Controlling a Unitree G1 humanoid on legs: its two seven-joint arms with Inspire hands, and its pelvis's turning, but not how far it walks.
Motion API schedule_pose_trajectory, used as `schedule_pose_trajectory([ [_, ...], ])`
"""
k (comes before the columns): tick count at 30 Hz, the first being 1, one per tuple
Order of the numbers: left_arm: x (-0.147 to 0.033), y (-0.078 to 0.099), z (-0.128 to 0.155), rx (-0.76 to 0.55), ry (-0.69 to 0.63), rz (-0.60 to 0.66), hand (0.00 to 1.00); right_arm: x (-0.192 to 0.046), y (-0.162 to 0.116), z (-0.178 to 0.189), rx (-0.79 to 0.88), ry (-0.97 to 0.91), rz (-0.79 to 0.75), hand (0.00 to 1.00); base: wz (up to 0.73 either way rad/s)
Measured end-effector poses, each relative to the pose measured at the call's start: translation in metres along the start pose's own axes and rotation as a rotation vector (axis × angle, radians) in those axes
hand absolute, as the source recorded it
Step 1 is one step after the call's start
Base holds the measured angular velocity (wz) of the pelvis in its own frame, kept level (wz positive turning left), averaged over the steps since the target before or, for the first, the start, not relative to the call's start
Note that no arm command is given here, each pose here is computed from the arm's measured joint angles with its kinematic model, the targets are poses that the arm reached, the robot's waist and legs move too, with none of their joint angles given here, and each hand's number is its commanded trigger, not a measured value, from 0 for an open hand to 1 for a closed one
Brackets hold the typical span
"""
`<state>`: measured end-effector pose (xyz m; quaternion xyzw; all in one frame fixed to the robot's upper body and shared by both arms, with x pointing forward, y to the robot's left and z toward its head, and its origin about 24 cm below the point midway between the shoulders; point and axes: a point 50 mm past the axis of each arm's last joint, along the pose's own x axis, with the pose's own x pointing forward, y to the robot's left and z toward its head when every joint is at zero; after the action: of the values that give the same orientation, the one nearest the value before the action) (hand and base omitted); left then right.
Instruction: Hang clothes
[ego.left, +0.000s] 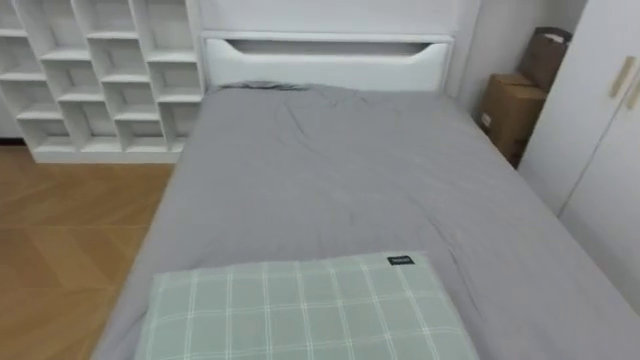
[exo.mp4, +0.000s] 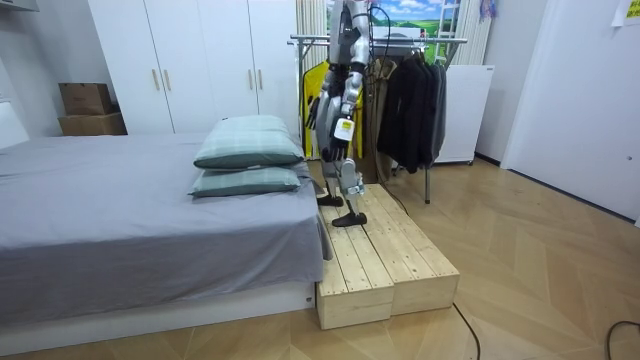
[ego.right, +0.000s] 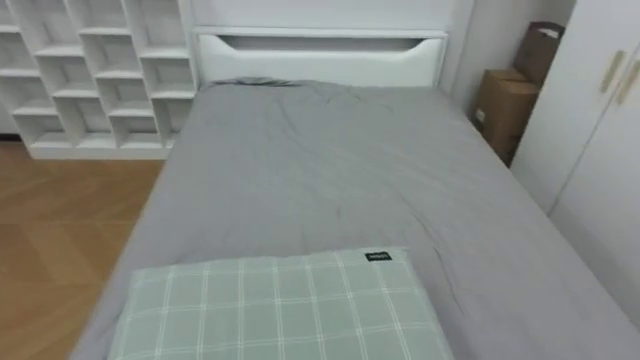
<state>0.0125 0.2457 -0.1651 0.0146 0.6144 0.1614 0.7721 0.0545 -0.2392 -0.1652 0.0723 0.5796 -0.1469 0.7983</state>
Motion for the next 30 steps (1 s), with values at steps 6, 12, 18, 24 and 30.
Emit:
schedule_pose_trajectory([
  [6,-0.004,0.010,-0.024,0.010,0.073,0.047,0.00,0.001,0.009,0.008,-0.027,-0.026,0.021,0.00,0.01],
  [12,-0.004,0.007,-0.027,0.058,0.096,0.064,0.00,0.002,0.017,0.010,-0.082,-0.027,0.049,0.00,-0.01],
  [18,-0.003,0.004,-0.021,0.120,0.081,0.058,0.00,0.001,0.017,-0.005,-0.088,0.029,0.096,0.00,0.13],
  [24,-0.003,0.002,-0.014,0.185,0.065,0.058,0.00,0.000,0.016,-0.013,-0.028,0.060,0.135,0.00,0.05],
  [30,-0.002,0.002,-0.013,0.224,0.062,0.065,0.00,-0.001,0.017,-0.017,-0.015,0.072,0.175,0.00,0.00],
])
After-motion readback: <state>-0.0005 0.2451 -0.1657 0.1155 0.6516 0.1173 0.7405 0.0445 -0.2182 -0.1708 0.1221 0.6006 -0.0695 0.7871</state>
